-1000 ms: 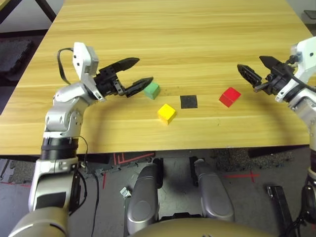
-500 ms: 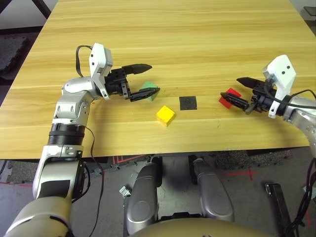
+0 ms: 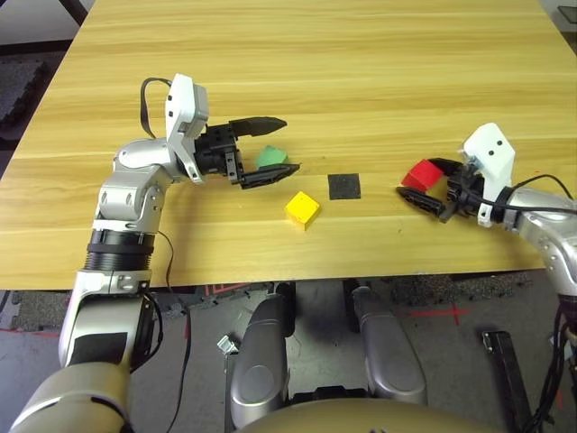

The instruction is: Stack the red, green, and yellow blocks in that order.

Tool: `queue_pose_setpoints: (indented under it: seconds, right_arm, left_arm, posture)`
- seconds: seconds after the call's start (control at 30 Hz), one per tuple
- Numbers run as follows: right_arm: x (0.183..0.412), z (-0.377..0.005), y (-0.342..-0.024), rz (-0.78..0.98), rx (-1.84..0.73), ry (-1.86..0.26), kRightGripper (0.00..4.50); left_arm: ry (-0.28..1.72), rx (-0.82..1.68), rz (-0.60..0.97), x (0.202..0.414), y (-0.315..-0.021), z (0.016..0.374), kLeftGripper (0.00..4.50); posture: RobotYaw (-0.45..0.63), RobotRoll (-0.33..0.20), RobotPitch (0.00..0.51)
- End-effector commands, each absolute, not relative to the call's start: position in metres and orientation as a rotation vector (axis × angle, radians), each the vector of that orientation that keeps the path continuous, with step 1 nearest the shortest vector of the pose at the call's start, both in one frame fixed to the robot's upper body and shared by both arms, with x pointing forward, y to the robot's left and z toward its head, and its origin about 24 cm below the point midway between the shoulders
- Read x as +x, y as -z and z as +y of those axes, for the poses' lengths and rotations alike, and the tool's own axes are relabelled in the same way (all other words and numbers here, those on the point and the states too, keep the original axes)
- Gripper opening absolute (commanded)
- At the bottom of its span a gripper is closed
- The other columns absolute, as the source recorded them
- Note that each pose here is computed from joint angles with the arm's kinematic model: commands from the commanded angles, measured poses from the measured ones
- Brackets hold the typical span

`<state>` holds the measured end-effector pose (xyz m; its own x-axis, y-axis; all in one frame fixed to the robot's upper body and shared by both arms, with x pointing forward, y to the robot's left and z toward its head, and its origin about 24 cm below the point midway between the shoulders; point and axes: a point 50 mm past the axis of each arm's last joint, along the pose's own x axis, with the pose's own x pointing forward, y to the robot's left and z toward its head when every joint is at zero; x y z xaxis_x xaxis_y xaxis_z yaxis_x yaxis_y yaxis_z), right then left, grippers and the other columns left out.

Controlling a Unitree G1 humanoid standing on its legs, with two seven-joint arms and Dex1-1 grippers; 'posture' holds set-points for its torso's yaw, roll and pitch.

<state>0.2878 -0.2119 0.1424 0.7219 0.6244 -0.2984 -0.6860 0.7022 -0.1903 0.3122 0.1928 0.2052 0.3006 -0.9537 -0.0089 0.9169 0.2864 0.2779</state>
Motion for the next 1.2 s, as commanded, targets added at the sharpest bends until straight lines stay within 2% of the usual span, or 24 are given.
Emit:
queue_pose_setpoints:
  seconds: [0.03,0.13,0.3,0.53,0.8,0.97,1.2]
  right_arm:
    - [0.289,-0.212,-0.131,0.251,-0.295,-0.734,4.50]
    - [0.293,-0.210,-0.131,0.232,-0.288,-0.730,3.83]
    - [0.297,-0.202,-0.136,0.197,-0.287,-0.743,2.12]
    - [0.299,-0.199,-0.154,0.154,-0.399,-0.814,2.08]
    - [0.296,-0.189,-0.190,0.125,-0.496,-1.161,2.08]
    - [0.301,-0.178,-0.189,0.165,-0.573,-1.345,2.08]
    - [0.323,-0.164,-0.183,0.156,-0.612,-1.443,2.08]
  left_arm:
    - [1.250,0.246,-0.164,0.310,-0.204,0.195,4.46]
    - [1.247,0.244,-0.166,0.310,-0.204,0.194,4.50]
    - [1.246,0.242,-0.165,0.310,-0.203,0.192,4.50]
    - [1.237,0.243,-0.170,0.312,-0.202,0.192,4.50]
    - [1.232,0.244,-0.178,0.314,-0.200,0.193,4.50]
    - [1.235,0.248,-0.186,0.312,-0.201,0.190,4.50]
    - [1.210,0.249,-0.183,0.309,-0.199,0.194,4.50]
  posture:
    - [0.24,0.025,0.324]
    - [0.24,0.028,0.326]
    - [0.25,0.033,0.321]
    - [0.25,0.030,0.295]
    - [0.25,0.024,0.270]
    - [0.28,0.024,0.260]
    - [0.32,0.037,0.260]
